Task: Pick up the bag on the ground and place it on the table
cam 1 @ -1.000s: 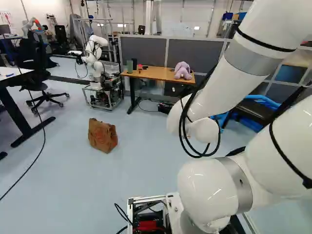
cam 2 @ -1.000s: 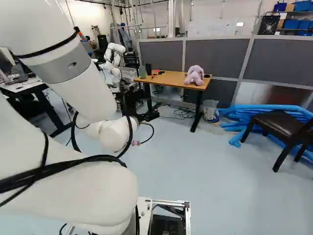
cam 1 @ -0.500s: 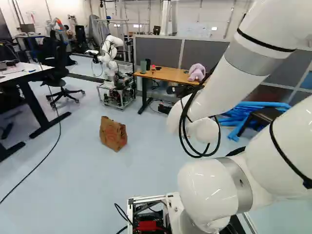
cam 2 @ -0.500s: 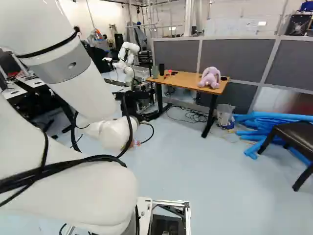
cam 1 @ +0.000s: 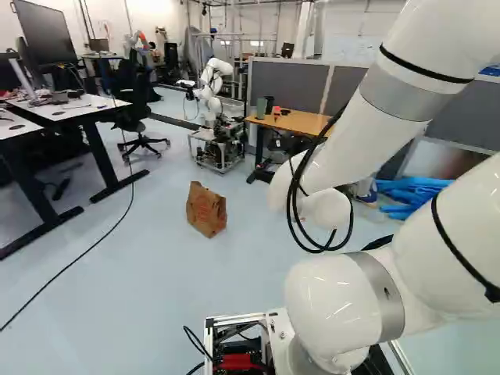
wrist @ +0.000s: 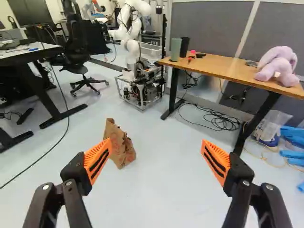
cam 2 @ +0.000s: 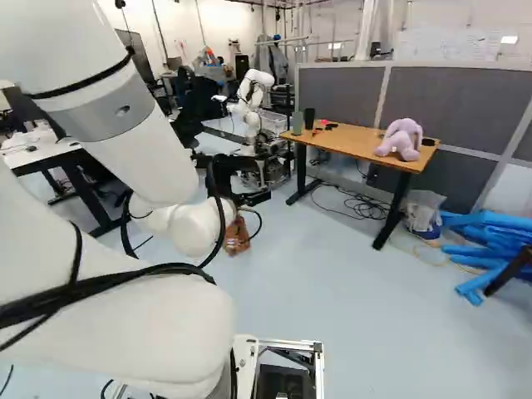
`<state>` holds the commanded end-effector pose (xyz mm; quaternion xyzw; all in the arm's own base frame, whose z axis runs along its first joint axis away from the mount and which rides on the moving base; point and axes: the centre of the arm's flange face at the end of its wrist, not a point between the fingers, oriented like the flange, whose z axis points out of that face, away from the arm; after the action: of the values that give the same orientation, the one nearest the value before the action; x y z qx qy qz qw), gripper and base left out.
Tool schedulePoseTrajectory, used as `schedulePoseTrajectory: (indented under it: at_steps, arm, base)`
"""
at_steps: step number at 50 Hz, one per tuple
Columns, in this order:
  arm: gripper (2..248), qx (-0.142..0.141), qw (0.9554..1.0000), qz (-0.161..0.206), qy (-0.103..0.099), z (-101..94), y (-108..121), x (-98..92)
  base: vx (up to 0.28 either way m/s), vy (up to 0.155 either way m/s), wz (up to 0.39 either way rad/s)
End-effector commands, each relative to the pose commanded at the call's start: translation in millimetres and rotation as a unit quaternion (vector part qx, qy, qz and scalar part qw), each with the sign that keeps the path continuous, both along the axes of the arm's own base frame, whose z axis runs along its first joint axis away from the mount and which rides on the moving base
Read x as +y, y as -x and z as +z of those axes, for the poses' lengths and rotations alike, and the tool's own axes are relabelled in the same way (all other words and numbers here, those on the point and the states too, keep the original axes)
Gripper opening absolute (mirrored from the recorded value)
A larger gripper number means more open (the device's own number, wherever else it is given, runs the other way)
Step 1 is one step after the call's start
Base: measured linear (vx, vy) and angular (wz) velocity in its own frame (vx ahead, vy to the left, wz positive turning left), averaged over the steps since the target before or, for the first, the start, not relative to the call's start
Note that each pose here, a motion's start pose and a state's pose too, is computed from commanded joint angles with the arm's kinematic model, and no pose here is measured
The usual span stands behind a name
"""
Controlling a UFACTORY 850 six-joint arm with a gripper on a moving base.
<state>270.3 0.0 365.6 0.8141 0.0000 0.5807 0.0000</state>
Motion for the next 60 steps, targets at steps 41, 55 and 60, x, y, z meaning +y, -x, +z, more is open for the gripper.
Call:
schedulePoseTrajectory:
  at_steps: [41,55,60]
  arm:
    - [247,0.0,1.0,0.0,0.0,0.0,0.0,0.0]
    - [247,0.0,1.0,0.0,0.0,0.0,0.0,0.0]
    - [247,0.0,1.0,0.0,0.0,0.0,0.0,0.0]
  base:
    - [0.093,0.063,0.303]
    - [0.084,0.02,0.093]
    - [0.089,0.003,0.008]
